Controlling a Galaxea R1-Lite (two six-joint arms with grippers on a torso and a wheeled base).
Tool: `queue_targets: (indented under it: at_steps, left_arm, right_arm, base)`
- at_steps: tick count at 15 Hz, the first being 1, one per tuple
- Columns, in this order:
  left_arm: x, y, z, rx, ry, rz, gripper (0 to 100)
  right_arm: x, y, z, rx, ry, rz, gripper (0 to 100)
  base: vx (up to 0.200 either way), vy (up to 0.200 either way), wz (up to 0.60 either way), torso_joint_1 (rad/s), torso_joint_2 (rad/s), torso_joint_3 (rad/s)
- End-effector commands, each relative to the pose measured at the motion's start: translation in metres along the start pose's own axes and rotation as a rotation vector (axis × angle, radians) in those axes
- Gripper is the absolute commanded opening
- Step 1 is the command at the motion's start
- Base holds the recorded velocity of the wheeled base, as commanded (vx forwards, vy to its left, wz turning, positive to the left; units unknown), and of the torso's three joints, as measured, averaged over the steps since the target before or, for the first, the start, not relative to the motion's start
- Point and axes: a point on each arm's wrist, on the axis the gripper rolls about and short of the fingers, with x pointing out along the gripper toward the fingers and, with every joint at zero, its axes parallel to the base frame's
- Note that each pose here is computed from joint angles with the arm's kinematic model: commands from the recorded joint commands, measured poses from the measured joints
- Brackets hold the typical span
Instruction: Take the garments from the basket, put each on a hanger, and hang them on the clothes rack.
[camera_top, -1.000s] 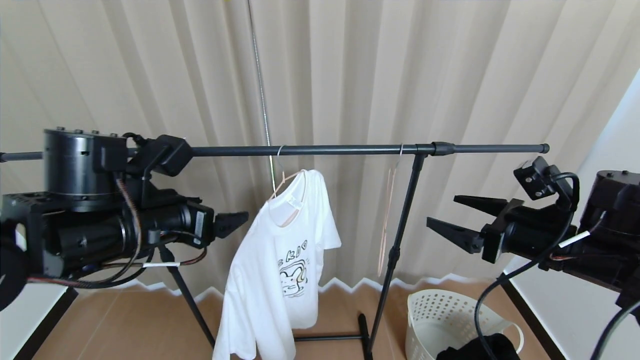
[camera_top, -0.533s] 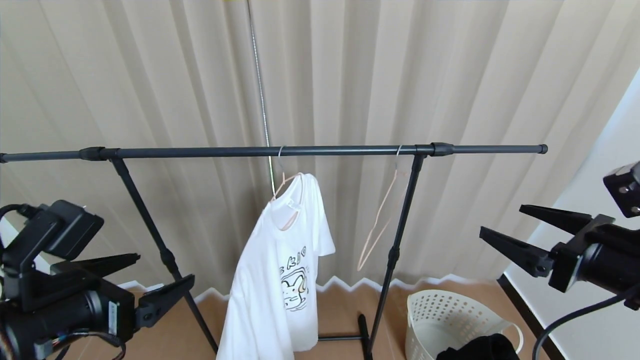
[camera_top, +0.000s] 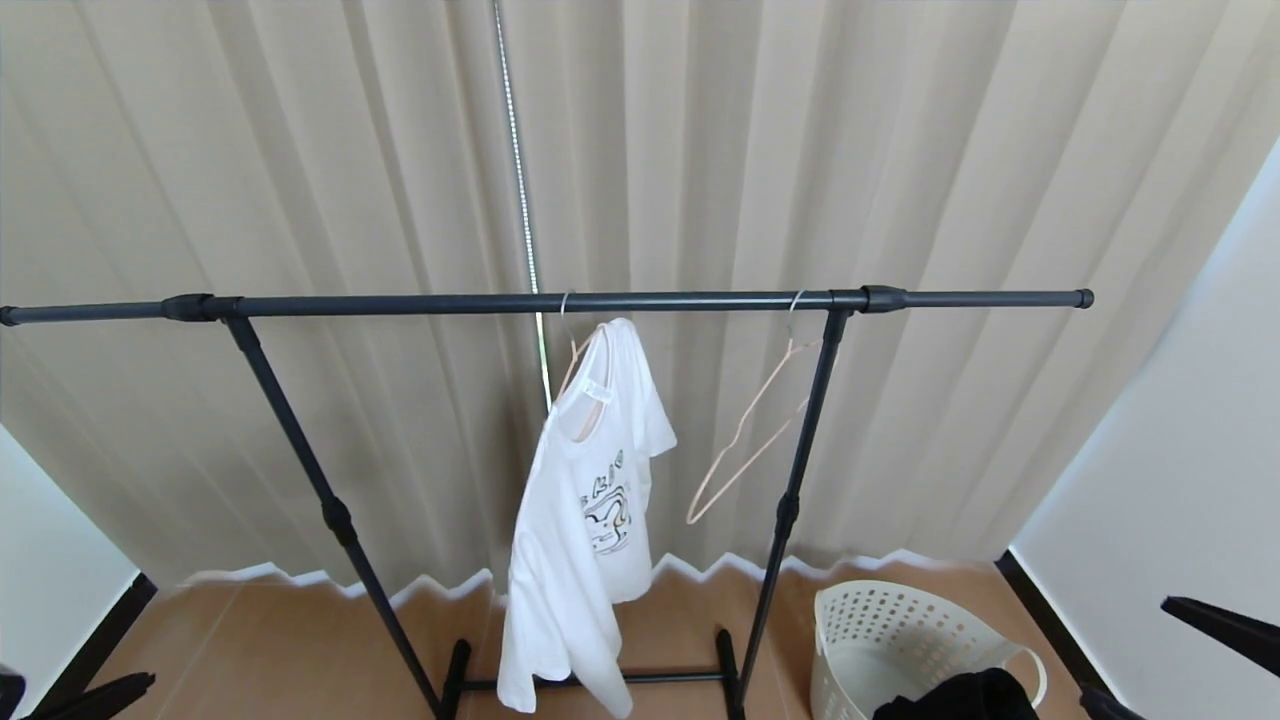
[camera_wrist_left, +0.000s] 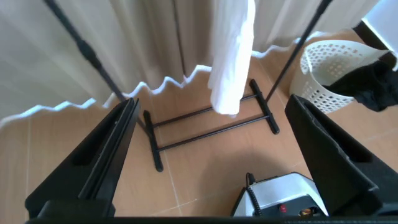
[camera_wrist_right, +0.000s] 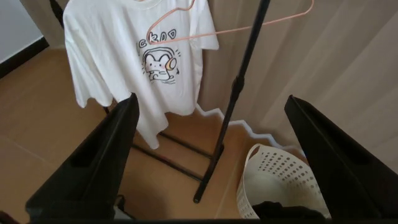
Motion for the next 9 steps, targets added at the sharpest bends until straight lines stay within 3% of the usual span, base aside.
queue_targets:
  at_steps: [1,6,9]
  left_arm:
    - [-0.015,0.000,-0.022,-0.019,-0.057,0.059,100]
    - [-0.034,-0.003,-0.047,-0.016,-0.068,0.057,100]
    - [-0.038,-0.003,-0.049,-0.025,-0.079,0.067,100]
  right_arm:
    - [-0.040,0.010,-0.033,-0.013,-0.065,-0.055,100]
    - [-0.057,0.014,-0.057,-0.012,-0.078,-0.182,100]
    - [-0.059,0.013,-0.058,-0.005,-0.097,-0.251,100]
  base:
    - [0.000,0.000,0.00,0.000,0.00,0.000]
    - [0.000,0.000,0.00,0.000,0.00,0.000]
    - [0.000,0.000,0.00,0.000,0.00,0.000]
